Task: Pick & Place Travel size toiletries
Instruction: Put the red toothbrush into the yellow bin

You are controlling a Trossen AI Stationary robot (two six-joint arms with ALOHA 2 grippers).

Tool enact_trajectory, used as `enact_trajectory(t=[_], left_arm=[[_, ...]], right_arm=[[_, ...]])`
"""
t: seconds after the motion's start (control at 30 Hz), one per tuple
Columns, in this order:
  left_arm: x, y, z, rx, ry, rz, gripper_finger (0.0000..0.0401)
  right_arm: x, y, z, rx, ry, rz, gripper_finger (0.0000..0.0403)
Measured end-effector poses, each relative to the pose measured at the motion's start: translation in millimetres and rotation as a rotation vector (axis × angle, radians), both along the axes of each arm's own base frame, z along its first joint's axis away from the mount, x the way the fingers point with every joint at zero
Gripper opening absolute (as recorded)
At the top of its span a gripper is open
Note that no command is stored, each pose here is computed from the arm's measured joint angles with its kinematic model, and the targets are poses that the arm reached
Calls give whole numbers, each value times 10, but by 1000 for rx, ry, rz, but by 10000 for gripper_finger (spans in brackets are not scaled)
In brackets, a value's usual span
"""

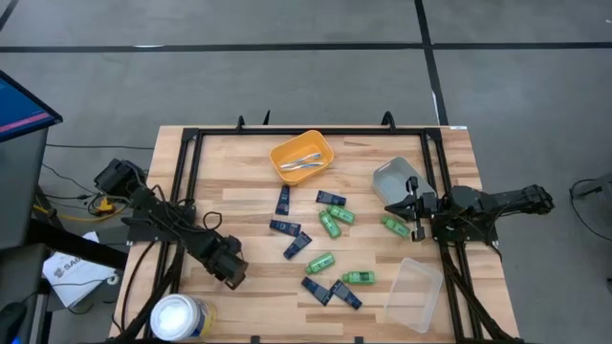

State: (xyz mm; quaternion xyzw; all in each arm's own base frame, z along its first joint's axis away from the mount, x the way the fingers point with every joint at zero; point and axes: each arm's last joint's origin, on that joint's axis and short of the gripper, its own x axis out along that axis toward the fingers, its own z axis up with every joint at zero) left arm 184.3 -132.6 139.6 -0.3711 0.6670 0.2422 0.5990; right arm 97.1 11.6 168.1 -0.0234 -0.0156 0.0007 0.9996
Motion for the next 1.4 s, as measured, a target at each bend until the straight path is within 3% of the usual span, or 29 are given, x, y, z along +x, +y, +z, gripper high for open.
enact_trajectory(t=[0.13, 0.33, 0.5, 0.6, 0.8, 1.03, 1.13, 1.23, 1.4], left_arm=[[5, 16, 88, -44, -32, 6, 10], [-16, 121, 368, -141, -139, 36, 20], [3, 344, 665, -218, -305, 127, 9], [35, 521, 847, -197, -477, 228, 10], [174, 941, 1218, 6, -939, 469, 9], [385, 1480, 1481, 356, -1284, 385, 8], [446, 1715, 1498, 551, -1315, 312, 8], [498, 1953, 1455, 706, -1248, 223, 9], [629, 2348, 1369, 839, -1125, 84, 9]], right_arm=[[0, 0, 0, 0, 0, 0, 0], [0, 0, 0, 0, 0, 0, 0], [0, 0, 1, -1, 0, 0, 0], [0, 0, 0, -3, 0, 0, 0], [0, 0, 1, -3, 0, 0, 0], [0, 0, 1, -8, 0, 0, 0], [0, 0, 1, -8, 0, 0, 0], [0, 0, 0, -8, 0, 0, 0], [0, 0, 1, -8, 0, 0, 0]])
